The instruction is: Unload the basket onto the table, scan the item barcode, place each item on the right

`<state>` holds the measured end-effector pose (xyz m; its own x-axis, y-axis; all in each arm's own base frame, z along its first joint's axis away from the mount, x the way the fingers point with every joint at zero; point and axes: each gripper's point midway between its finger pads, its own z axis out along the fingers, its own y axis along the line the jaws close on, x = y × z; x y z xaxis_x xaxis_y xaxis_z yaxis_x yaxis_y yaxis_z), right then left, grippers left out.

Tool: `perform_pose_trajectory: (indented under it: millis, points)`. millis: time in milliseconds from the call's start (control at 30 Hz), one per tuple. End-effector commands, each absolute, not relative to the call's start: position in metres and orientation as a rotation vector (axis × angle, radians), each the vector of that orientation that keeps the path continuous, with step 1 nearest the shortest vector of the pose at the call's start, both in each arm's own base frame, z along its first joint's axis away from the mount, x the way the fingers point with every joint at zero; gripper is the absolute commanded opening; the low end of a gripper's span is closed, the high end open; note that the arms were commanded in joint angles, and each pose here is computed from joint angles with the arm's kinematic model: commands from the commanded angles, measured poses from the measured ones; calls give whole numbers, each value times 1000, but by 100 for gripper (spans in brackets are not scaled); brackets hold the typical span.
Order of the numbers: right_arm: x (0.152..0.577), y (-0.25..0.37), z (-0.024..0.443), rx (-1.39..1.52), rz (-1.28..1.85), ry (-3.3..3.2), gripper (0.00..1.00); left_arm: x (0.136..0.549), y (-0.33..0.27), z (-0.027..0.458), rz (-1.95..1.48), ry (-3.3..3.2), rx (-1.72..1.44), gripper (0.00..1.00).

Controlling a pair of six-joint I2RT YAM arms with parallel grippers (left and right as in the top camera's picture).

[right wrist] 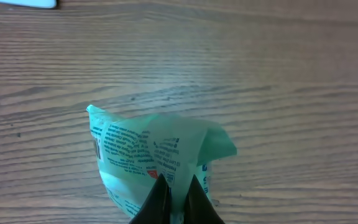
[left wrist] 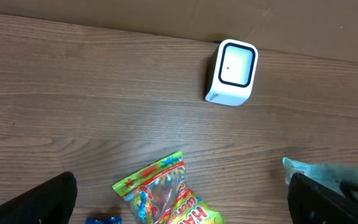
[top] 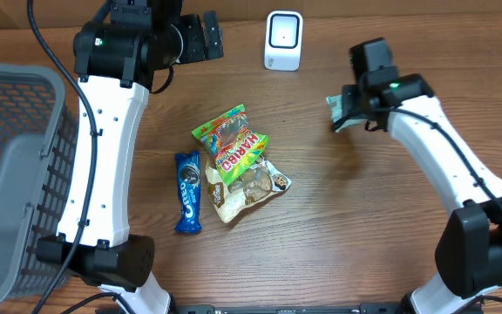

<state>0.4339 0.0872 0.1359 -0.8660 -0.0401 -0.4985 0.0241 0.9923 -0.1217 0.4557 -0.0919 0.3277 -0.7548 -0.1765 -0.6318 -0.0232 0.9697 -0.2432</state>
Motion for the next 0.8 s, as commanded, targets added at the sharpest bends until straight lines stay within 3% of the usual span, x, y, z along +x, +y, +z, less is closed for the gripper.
perform_pose_trajectory:
  millis: [0, 767]
  points:
    - [445, 77, 171, 32, -277, 2493, 4, 451, -93, 346, -308, 2370, -143, 100]
    - [447, 65, 177, 62, -365, 2458, 4, 451, -93, 346, -308, 2370, -143, 100]
